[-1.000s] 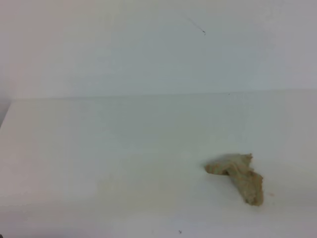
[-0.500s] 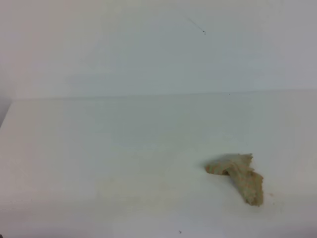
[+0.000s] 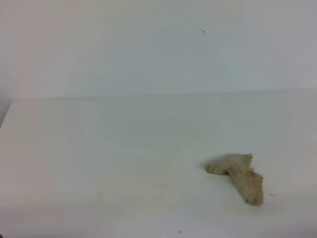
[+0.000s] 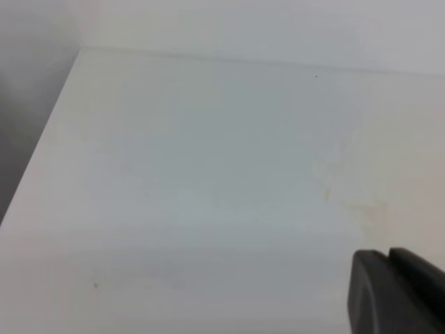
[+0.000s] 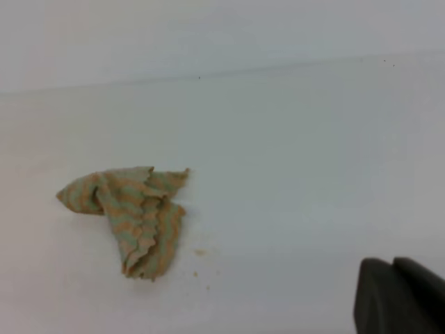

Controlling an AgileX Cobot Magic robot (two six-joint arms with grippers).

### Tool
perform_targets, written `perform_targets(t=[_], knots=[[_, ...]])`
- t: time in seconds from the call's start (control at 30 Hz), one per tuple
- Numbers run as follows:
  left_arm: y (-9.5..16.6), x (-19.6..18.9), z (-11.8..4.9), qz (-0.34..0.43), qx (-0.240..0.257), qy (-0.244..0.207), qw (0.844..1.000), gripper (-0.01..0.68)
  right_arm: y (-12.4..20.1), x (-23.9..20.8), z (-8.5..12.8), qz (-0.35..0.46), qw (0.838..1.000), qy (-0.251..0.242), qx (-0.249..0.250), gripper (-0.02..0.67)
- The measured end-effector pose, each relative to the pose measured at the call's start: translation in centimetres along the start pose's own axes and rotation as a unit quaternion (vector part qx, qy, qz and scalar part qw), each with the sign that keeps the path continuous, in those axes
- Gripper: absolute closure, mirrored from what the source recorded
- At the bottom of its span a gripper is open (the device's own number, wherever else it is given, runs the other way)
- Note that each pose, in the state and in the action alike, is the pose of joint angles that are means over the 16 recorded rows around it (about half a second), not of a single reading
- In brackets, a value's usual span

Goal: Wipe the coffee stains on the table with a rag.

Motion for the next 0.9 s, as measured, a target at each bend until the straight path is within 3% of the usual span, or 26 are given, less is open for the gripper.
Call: perform_targets(t=[0.9], knots=[[-0.01,-0.01,0.00,-0.001,0.000,0.000,1.000,0.675,0.10,0.03,-0.02,0.001,1.000,0.000,0.001,0.651]])
Point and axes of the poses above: a point on each arm's last joint axis where the gripper is mounted, x pointing out along that axis toward the gripper, z along the wrist's bending axis when the last joint is at zero, y = z × x, the point moved 2 cm from there along x, pointing out along that axis toward the gripper, and after that the axes turned 11 degrees about x, right-handed, at the moved point
